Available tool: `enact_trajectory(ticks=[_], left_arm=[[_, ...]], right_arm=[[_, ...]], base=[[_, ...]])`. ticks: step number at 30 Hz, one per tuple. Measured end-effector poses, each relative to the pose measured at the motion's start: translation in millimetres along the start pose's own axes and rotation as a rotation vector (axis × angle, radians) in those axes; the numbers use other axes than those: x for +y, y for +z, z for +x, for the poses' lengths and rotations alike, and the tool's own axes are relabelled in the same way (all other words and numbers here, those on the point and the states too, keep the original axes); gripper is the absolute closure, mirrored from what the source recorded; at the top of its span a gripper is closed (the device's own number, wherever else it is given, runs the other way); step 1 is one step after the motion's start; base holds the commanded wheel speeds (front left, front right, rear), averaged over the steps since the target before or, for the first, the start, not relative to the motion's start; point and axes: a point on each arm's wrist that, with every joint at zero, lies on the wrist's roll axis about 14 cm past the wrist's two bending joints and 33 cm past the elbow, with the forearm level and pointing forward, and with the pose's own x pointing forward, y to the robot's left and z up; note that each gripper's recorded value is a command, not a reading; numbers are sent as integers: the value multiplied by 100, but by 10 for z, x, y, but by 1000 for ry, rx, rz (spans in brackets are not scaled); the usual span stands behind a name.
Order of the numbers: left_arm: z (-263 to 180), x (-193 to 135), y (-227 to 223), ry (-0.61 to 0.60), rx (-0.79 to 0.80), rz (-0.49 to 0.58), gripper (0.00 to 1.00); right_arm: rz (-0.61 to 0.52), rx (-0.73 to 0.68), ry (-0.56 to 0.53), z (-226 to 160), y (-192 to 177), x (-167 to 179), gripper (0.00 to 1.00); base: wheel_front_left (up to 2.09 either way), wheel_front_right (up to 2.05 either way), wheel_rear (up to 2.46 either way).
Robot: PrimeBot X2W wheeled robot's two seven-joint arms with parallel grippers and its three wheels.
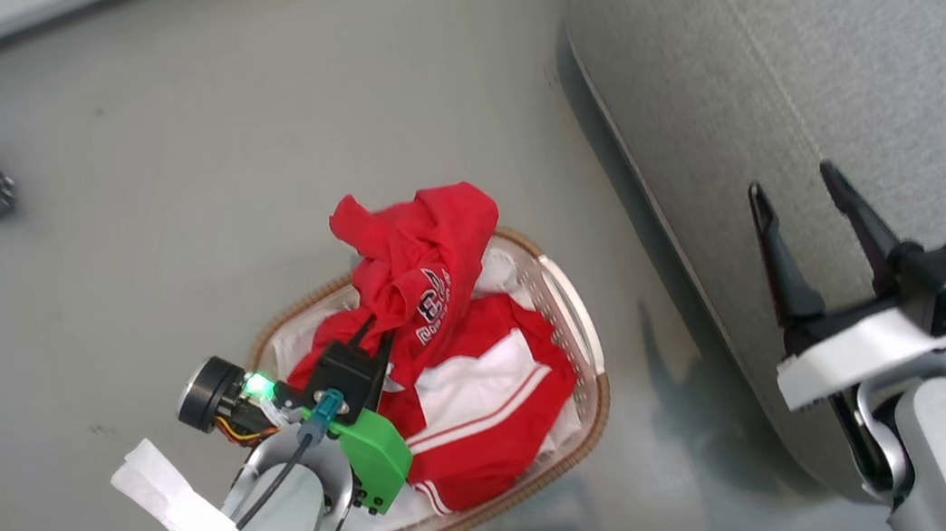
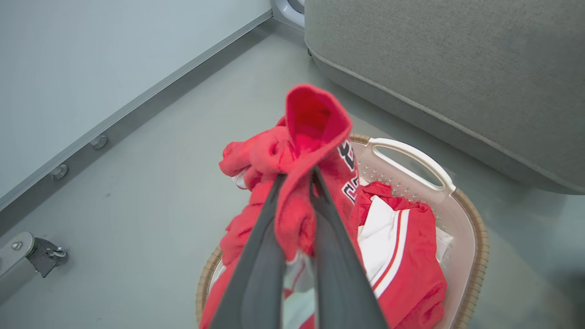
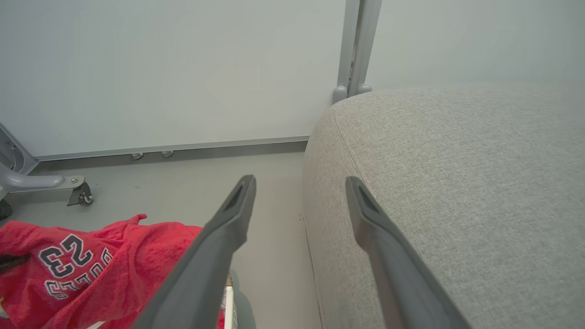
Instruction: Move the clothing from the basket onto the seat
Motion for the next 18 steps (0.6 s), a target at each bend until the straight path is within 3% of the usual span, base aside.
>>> enact_trajectory(ticks=[6, 18], left_arm=[[-269, 134, 512, 36, -100, 147, 100], [-849, 371, 1960, 136, -316, 481, 100]], right_arm=[[-1, -35, 29, -238, 190, 119, 0], [-3, -164, 106, -544, 664, 395, 0]], base=[[0, 0, 0], [0, 0, 0]])
